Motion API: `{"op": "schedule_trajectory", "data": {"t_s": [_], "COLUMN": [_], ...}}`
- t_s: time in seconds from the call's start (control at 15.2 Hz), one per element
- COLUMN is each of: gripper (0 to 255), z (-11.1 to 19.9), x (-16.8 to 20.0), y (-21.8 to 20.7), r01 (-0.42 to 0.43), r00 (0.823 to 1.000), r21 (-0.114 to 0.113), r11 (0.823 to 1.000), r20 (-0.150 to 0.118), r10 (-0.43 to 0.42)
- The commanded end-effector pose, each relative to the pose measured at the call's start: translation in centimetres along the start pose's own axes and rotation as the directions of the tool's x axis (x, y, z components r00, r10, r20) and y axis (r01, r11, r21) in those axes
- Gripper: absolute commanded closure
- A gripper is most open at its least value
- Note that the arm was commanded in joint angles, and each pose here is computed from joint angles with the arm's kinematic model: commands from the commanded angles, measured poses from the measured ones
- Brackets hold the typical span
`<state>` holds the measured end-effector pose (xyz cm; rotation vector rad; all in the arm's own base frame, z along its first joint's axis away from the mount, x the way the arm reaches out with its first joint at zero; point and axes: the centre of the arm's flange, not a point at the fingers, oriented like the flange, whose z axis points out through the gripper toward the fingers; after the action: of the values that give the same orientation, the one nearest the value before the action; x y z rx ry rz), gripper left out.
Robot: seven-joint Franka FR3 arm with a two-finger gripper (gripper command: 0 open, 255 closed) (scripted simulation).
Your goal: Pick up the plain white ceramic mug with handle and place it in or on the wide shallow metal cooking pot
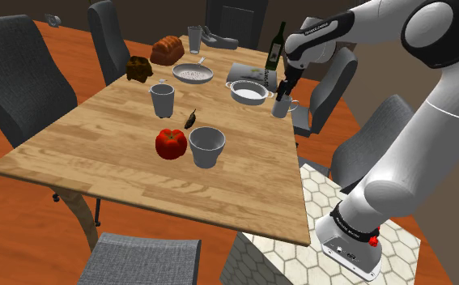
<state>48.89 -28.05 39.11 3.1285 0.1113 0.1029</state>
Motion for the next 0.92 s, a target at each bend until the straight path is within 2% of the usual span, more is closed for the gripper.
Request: {"op": "schedule_trajectory", "data": {"t_s": [0.0, 0.26, 0.79, 0.86], "gripper": [0, 0, 0, 255], "z": [1.1, 3.0, 3.0, 3.0], "x": [0.0, 0.0, 0.0, 0.0], "y": [0.1, 0.1, 0.1, 0.1], "r01": [0.001, 0.001, 0.001, 0.001], "r00": [1.0, 1.0, 1.0, 1.0], "r21": [0.0, 0.0, 0.0, 0.0], "r11": [1.0, 1.0, 1.0, 1.0], "r20": [-0.001, -0.001, -0.001, -0.001], "r10": [-0.001, -0.001, -0.001, -0.001]}}
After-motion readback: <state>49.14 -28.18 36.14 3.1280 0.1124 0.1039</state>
